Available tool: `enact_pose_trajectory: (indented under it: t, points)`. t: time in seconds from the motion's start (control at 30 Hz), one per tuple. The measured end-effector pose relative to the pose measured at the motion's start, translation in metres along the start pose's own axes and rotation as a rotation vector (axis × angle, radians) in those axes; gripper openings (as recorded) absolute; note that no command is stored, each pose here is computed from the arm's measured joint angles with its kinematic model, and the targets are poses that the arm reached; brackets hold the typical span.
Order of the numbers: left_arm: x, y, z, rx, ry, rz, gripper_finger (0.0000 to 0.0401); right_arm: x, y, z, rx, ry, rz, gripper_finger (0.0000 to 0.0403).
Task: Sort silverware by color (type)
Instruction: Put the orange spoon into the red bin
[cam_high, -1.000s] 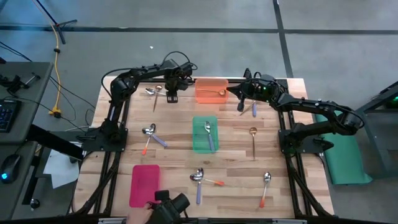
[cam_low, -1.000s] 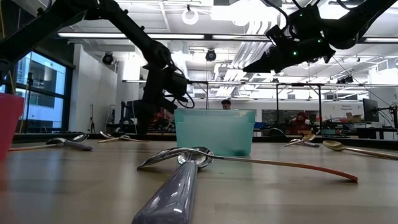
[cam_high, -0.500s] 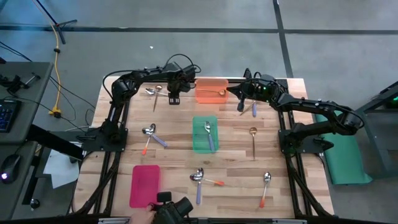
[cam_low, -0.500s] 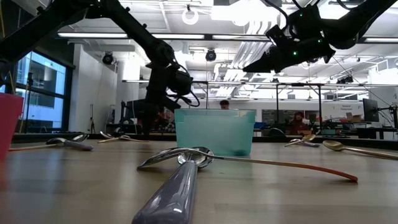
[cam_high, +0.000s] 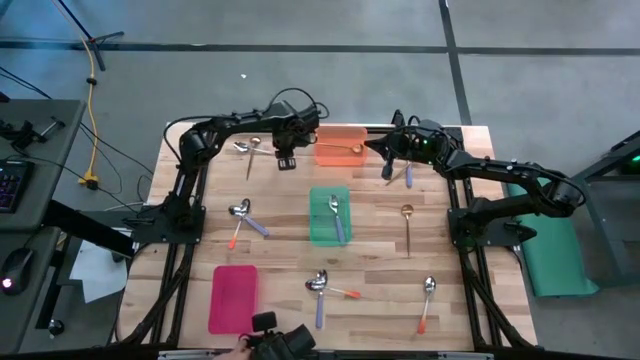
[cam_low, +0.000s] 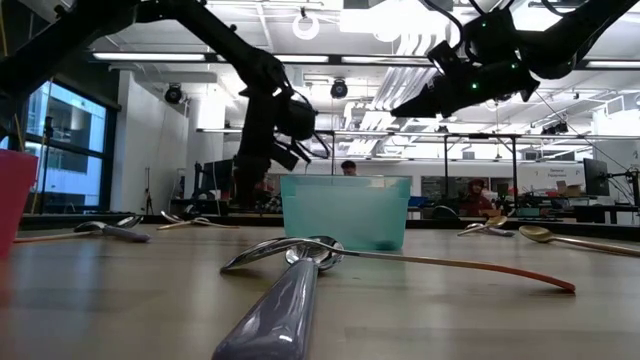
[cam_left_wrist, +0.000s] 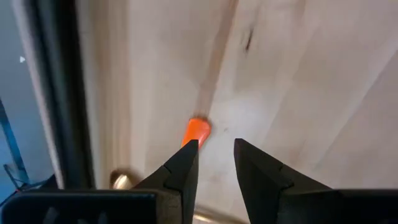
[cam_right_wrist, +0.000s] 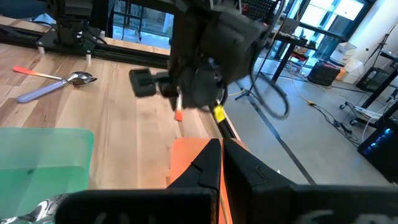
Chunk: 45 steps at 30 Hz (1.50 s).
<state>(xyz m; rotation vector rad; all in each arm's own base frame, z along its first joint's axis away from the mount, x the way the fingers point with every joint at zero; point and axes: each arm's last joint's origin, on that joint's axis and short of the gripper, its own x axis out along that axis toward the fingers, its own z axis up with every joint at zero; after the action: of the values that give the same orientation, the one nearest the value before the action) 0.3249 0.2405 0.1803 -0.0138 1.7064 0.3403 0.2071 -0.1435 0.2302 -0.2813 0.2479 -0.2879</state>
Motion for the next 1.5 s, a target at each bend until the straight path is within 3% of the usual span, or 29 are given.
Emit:
enact_pose_trajectory:
  t: [0.13,0.33,0.5,0.73,0.93,1.03,1.2,1.5]
  points:
    - [-0.011,0.019,-0.014,-0.115,-0.041,-0.032,0.0057,0.0,0.001,-0.002,0.005,0.016,0.006,0.0]
    - [-0.017,0.042,-0.036,-0.368,-0.12,-0.213,0.0005,0.0,0.001,-0.004,0.012,0.036,0.014,0.0]
    - [-0.013,0.026,-0.047,-0.419,-0.133,-0.242,0.0002,0.0,0.002,-0.006,0.017,0.052,0.021,0.0]
    - [-0.017,0.002,-0.069,-0.537,-0.324,-0.202,0.0,-0.001,0.004,-0.01,0.014,0.051,0.02,0.0]
    - [-0.009,0.001,-0.095,-0.76,-0.19,-0.246,0.0003,-0.001,0.003,-0.006,0.003,0.007,0.01,0.0]
    - [-0.006,0.001,-0.095,-0.766,-0.166,-0.22,0.001,-0.001,0.003,-0.004,-0.002,-0.017,0.024,0.0]
    - [0.005,0.003,-0.09,-0.785,-0.123,-0.084,0.0008,-0.001,0.003,-0.003,-0.001,-0.031,0.038,0.0]
    - [0.023,0.018,-0.088,-0.836,-0.128,-0.07,0.0001,-0.001,0.004,-0.005,0.011,-0.008,0.048,0.0]
